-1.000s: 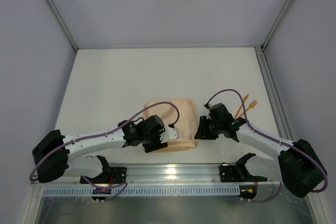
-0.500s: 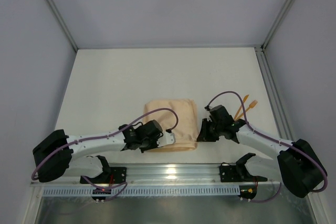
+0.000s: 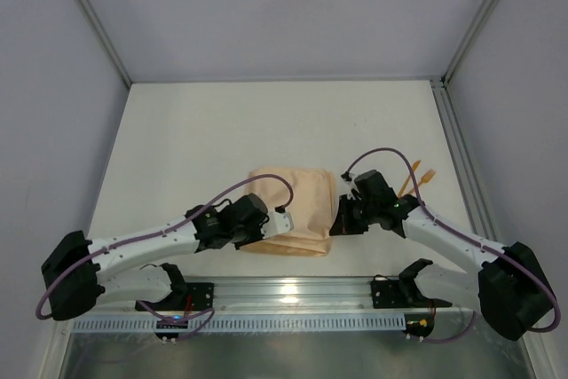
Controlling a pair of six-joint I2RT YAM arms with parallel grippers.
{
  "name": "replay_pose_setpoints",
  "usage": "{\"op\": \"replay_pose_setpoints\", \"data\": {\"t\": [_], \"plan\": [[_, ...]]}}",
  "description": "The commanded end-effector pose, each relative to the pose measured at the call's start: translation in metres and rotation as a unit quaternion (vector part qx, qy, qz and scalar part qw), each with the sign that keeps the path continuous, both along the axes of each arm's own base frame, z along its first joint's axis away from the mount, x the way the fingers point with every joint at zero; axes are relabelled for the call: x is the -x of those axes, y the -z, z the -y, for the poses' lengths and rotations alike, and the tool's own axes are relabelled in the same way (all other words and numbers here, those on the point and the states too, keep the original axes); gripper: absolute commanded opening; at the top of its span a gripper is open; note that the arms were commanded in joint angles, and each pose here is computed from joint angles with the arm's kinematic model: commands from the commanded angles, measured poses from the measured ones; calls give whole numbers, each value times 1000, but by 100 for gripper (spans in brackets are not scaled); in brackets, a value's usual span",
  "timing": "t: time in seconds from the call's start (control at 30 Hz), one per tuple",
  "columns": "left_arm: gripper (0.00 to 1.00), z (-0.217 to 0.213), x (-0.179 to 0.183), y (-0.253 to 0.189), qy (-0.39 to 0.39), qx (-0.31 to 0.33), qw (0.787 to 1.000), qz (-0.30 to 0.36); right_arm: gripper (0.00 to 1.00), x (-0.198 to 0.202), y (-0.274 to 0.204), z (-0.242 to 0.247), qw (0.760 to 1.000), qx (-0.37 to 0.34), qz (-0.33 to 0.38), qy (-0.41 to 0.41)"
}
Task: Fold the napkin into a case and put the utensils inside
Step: Move the lower triangle-folded napkin to the center of the board.
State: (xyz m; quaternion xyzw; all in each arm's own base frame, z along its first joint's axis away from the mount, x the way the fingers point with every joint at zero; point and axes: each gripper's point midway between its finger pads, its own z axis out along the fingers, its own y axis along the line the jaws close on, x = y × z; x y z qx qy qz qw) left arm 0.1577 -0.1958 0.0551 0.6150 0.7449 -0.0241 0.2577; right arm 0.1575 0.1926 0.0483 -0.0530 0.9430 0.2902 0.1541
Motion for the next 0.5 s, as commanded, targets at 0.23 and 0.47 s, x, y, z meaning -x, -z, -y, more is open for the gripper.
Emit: {"op": "replay_pose_setpoints", "data": {"t": [0.23, 0.47], "plan": [[0, -24, 13, 0, 63, -21, 998, 3, 3, 46, 9, -35, 995, -23, -45, -89], [0, -34, 13, 24, 89, -60, 994, 2, 7, 60, 36, -27, 995, -12, -68, -66]]}}
